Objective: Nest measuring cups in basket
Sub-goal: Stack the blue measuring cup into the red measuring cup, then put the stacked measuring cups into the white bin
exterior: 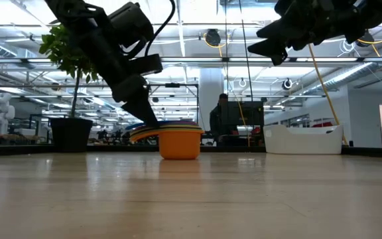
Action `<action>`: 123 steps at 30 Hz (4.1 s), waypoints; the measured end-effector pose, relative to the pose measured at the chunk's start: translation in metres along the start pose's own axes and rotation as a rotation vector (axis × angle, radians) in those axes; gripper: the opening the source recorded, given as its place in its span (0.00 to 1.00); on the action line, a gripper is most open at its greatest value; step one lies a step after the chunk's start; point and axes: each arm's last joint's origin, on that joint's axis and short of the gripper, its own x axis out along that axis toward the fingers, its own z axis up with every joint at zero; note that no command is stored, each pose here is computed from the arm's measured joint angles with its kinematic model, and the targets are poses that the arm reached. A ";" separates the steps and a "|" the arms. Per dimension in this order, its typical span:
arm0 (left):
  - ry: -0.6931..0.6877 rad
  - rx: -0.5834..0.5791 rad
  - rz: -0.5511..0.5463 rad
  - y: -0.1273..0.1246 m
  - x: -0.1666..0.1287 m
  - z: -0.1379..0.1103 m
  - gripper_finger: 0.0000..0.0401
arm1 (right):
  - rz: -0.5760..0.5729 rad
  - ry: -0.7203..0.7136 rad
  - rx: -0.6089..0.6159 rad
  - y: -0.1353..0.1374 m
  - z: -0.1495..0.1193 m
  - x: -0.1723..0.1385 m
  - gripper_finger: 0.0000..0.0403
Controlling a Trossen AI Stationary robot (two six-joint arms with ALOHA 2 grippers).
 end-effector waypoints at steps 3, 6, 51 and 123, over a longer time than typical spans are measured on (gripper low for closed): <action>0.001 -0.007 0.016 0.003 0.000 0.000 0.90 | 0.000 0.002 0.001 0.000 0.000 0.000 0.58; 0.005 -0.007 0.021 0.005 0.001 0.000 0.90 | 0.000 0.003 0.001 0.000 0.000 0.000 0.58; 0.186 0.062 0.140 0.014 0.000 -0.018 0.90 | 0.000 0.026 -0.003 0.000 -0.003 0.000 0.58; 0.048 0.439 0.505 -0.071 0.006 -0.019 0.64 | 0.003 0.058 -0.057 -0.001 -0.017 0.001 0.58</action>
